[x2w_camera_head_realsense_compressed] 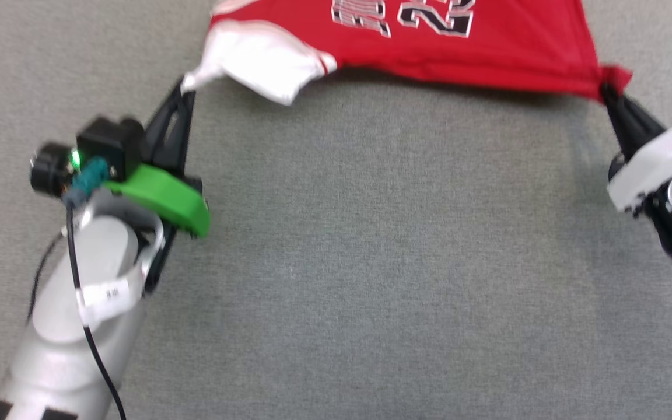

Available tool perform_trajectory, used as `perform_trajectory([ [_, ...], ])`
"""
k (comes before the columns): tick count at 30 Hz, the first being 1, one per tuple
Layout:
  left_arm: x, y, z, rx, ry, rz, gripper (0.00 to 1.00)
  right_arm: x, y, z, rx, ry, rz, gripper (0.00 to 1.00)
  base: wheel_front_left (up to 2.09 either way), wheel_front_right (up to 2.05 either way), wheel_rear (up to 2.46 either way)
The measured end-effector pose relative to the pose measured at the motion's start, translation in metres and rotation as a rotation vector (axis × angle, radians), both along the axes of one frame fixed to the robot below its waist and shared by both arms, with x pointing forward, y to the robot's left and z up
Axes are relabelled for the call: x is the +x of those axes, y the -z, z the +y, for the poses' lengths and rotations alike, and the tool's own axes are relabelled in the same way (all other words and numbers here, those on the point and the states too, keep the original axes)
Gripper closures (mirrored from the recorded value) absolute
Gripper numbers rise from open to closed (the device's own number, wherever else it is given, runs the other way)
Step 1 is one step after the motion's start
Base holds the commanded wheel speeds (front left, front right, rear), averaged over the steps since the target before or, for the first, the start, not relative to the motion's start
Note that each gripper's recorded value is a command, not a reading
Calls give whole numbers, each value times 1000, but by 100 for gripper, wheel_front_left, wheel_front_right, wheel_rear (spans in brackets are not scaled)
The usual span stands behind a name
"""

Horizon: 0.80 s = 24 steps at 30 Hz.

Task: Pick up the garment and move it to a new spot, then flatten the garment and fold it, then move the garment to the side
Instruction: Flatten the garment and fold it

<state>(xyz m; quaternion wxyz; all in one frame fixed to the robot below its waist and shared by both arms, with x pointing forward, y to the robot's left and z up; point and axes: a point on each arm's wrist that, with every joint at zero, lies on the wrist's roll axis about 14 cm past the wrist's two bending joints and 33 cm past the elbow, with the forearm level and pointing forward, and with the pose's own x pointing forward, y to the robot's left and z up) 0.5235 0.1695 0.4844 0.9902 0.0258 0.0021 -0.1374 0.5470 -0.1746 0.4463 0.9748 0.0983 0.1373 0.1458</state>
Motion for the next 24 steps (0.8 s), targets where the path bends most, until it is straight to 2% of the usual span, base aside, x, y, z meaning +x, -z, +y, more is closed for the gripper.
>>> perform_trajectory([
  [10,-85,33,21,-4,-44,174,100,-62,15,-3,47,2,135,100,0,0,0],
  [24,-204,62,13,-9,66,473,100,-140,13,-6,82,-53,241,100,0,0,0],
])
